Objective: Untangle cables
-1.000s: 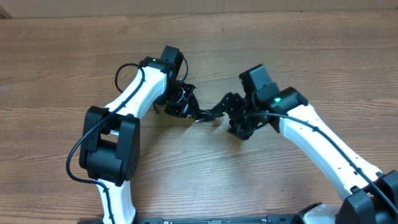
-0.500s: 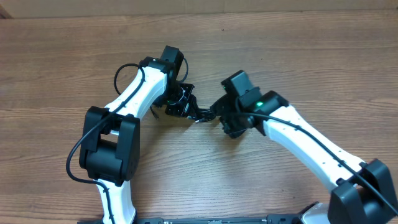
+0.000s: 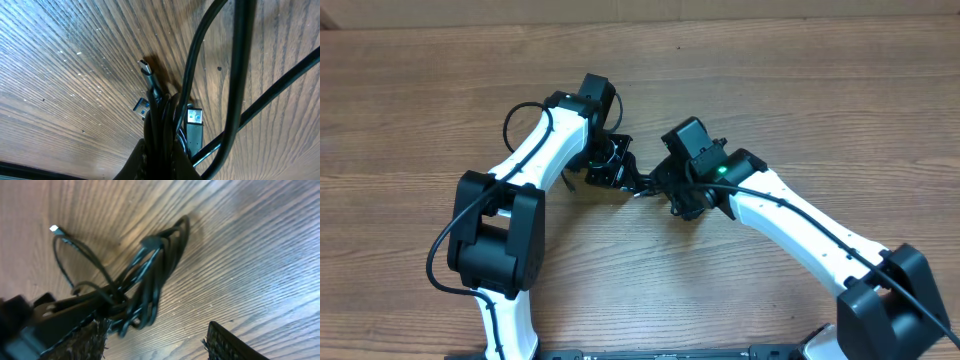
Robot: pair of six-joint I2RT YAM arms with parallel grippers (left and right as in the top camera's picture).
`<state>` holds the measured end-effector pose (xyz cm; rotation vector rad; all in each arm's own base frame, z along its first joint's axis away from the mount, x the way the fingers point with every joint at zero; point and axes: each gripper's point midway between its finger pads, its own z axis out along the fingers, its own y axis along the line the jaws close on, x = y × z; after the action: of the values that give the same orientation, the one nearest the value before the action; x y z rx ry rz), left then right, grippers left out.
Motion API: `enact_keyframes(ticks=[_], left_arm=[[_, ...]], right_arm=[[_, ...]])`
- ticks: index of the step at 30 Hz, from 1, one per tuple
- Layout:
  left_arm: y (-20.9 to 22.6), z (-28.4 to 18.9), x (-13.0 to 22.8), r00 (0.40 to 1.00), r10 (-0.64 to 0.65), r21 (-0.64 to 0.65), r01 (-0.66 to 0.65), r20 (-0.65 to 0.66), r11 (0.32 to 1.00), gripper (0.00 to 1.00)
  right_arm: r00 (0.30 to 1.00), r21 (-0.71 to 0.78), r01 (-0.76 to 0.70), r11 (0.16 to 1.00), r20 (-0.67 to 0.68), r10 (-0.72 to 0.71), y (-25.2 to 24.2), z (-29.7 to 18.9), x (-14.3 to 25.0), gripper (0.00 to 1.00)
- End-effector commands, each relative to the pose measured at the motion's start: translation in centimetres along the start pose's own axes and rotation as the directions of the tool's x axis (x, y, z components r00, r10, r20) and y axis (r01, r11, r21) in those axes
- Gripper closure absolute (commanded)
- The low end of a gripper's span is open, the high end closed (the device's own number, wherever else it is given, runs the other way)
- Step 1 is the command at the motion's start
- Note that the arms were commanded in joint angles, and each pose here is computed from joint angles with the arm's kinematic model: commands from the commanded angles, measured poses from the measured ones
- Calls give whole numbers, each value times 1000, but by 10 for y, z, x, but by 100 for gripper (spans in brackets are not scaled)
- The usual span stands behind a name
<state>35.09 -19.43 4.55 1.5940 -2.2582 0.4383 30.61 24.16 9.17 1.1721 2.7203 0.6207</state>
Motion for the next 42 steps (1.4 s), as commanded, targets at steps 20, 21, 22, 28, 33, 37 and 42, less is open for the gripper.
enact_keyframes(ticks=[20, 21, 22, 28, 33, 37, 42], left_arm=[[-9, -7, -10, 997, 16, 43, -20, 78, 999, 96], [-9, -7, -10, 997, 17, 45, -21, 77, 999, 96], [-10, -7, -10, 997, 18, 46, -21, 77, 999, 96], [-9, -7, -9, 997, 19, 45, -22, 74, 999, 96], [-9, -7, -8, 997, 19, 45, -22, 70, 999, 96], [-8, -7, -8, 997, 25, 40, -27, 70, 999, 96], [-7, -7, -8, 997, 22, 34, -25, 70, 999, 96]], right_arm=[[984, 124, 170, 978, -68, -163, -28, -19, 10, 52], [985, 135, 169, 976, -64, -162, -32, -16, 9, 52], [985, 140, 169, 976, -61, -162, -34, -14, 8, 52], [985, 112, 168, 979, -46, -163, -34, -3, 6, 50], [984, 36, 176, 984, -4, -176, -14, -1, 0, 47], [991, 32, 136, 990, 17, -136, -12, 3, -4, 46], [999, 112, 49, 993, 16, -51, -30, 19, -5, 47]])
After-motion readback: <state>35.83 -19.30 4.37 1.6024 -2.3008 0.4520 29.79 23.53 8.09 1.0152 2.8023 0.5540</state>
